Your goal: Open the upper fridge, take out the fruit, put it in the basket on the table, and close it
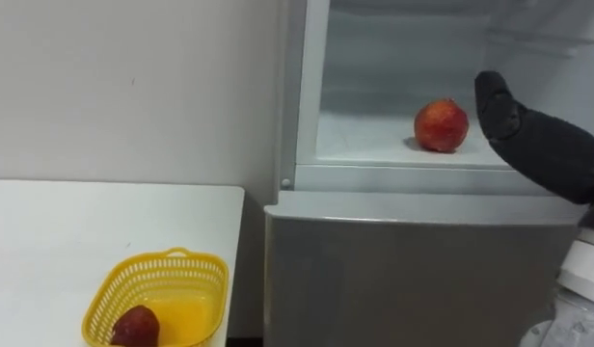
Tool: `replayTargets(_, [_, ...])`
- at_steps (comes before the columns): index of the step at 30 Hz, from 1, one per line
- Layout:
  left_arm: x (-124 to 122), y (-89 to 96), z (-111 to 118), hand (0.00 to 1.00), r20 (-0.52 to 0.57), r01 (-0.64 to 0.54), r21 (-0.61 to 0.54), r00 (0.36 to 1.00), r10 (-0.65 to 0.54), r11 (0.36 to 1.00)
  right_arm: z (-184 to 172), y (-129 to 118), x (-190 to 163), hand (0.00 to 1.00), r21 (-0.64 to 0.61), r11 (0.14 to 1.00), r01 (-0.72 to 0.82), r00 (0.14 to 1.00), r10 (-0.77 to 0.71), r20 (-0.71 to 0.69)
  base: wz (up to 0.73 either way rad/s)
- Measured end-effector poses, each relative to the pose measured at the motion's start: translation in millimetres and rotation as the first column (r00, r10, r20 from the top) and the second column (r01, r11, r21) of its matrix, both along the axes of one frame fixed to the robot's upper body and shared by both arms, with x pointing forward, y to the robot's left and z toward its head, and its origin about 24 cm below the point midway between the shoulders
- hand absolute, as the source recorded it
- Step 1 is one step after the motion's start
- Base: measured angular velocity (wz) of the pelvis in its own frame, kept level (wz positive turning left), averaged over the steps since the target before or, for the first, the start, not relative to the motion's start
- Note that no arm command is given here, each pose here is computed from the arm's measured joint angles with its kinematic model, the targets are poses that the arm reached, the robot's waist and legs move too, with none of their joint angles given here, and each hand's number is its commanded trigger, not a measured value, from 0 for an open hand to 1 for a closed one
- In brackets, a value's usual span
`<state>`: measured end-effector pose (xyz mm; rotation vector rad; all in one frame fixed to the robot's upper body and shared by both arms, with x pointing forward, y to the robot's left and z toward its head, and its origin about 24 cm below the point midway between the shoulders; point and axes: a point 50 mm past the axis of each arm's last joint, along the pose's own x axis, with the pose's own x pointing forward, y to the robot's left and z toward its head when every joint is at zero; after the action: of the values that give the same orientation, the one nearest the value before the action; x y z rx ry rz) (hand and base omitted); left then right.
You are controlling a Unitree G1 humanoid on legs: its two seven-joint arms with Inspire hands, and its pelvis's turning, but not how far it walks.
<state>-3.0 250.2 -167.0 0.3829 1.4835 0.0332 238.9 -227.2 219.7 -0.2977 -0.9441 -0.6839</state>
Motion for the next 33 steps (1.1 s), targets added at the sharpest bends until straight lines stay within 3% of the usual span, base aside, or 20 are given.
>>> replayTargets(20, [-1.5, 4.9, 1.5, 0.0, 0.002, -0.02, 0.009, 1.0, 0.02, 1.0, -6.8, -15.4, 13.0, 0.0, -0.04, 0.999, 0.023, 0.992, -0.028, -0.124, 0.0])
replayTargets(33, [6.4, 4.4, 2.9, 0.0, 0.034, -0.004, -0.027, 0.999, 0.005, 1.0, -2.7, -33.4, 42.3, 0.0, -0.022, 1.0, 0.006, 0.974, -0.011, -0.228, 0.05])
